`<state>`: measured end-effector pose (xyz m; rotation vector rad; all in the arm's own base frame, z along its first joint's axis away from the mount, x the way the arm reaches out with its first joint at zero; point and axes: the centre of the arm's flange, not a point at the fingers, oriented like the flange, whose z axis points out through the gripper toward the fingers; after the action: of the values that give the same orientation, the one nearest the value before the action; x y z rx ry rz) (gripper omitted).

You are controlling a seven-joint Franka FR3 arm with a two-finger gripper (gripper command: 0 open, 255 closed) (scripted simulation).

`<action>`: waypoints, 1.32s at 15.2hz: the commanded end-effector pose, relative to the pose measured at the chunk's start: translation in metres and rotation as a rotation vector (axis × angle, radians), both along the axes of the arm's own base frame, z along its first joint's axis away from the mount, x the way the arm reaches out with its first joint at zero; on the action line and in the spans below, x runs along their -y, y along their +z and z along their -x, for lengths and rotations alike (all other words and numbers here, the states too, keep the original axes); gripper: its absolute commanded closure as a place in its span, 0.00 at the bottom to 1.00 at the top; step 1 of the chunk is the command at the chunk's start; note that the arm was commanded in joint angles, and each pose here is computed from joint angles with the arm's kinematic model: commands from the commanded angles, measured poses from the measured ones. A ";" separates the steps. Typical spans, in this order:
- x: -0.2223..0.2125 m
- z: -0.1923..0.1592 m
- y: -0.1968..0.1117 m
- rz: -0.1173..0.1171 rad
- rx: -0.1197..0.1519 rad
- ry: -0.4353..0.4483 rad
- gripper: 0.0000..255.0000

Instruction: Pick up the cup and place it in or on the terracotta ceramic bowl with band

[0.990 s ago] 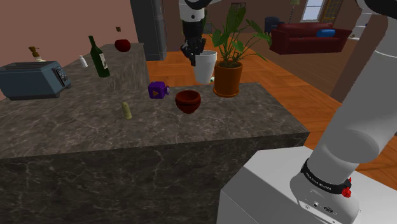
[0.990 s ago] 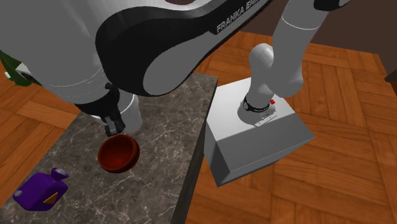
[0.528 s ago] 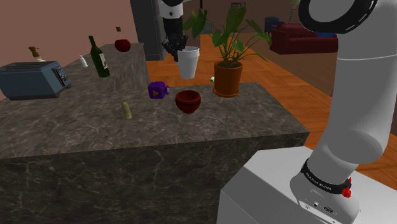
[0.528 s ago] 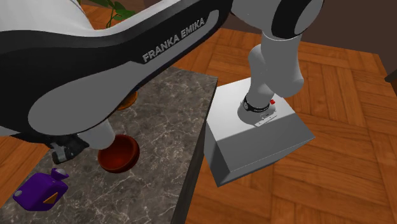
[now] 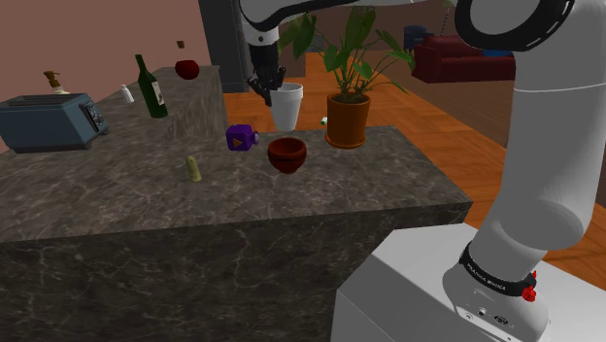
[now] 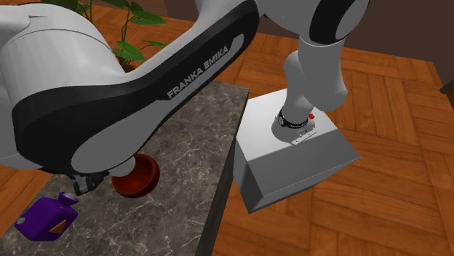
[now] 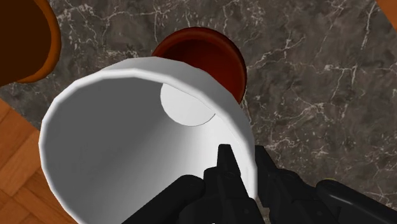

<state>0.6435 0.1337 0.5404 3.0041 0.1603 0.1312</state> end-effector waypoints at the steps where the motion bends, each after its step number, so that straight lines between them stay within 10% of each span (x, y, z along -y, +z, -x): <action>1: 0.000 0.000 -0.010 0.000 0.001 0.000 1.00; 20: 0.000 0.000 -0.072 0.000 0.001 0.000 1.00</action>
<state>0.6439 0.1337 0.4684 3.0041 0.1604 0.1318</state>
